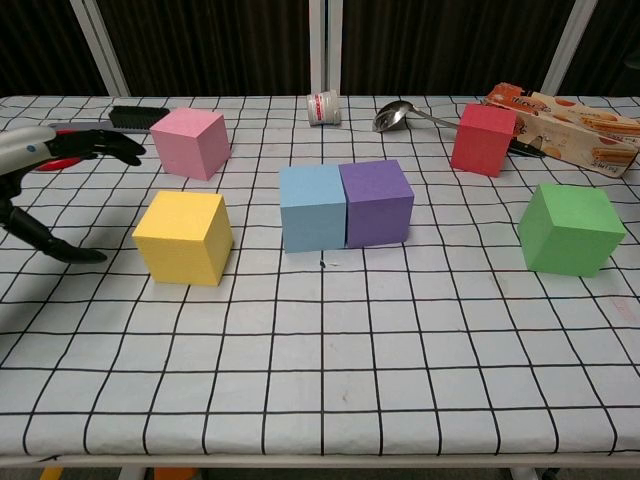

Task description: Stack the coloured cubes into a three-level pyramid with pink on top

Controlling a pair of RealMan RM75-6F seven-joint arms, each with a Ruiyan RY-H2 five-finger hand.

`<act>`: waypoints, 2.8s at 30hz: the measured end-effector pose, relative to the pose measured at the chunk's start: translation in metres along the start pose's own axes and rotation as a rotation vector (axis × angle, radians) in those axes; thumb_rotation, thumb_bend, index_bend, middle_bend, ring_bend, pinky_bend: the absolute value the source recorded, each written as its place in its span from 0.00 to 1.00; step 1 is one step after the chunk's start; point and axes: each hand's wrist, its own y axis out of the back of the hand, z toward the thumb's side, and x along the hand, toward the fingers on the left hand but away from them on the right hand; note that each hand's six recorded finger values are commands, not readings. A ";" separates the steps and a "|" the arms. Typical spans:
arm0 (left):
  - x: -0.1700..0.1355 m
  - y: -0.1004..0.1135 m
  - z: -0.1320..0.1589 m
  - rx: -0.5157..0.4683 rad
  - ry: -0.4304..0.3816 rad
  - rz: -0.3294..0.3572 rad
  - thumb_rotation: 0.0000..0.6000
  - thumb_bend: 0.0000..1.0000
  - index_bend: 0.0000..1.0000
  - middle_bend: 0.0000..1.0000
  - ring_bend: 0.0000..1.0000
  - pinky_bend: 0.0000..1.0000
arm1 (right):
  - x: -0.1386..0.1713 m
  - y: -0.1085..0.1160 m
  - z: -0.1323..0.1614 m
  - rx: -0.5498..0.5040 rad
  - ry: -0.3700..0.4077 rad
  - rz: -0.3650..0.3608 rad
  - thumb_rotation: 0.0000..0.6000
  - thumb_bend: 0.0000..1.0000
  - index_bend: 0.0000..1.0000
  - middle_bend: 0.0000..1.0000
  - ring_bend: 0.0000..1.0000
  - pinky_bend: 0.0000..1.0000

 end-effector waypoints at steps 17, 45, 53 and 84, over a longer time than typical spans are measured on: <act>0.025 -0.015 0.012 -0.079 -0.038 -0.017 1.00 0.13 0.18 0.32 0.08 0.12 | -0.004 -0.002 -0.022 -0.002 -0.047 0.004 1.00 0.07 0.00 0.16 0.00 0.00; 0.048 -0.013 0.033 -0.137 0.031 0.116 1.00 0.22 0.24 0.52 0.21 0.16 | 0.000 0.003 -0.036 -0.005 -0.086 -0.017 1.00 0.08 0.00 0.16 0.00 0.00; 0.056 -0.016 0.039 -0.133 0.027 0.119 1.00 0.22 0.24 0.52 0.21 0.16 | -0.002 0.000 -0.037 0.000 -0.092 -0.007 1.00 0.08 0.00 0.16 0.00 0.00; 0.070 -0.029 0.052 -0.128 0.035 0.137 1.00 0.22 0.24 0.52 0.21 0.15 | -0.001 0.002 -0.046 -0.005 -0.119 0.002 1.00 0.08 0.00 0.16 0.00 0.00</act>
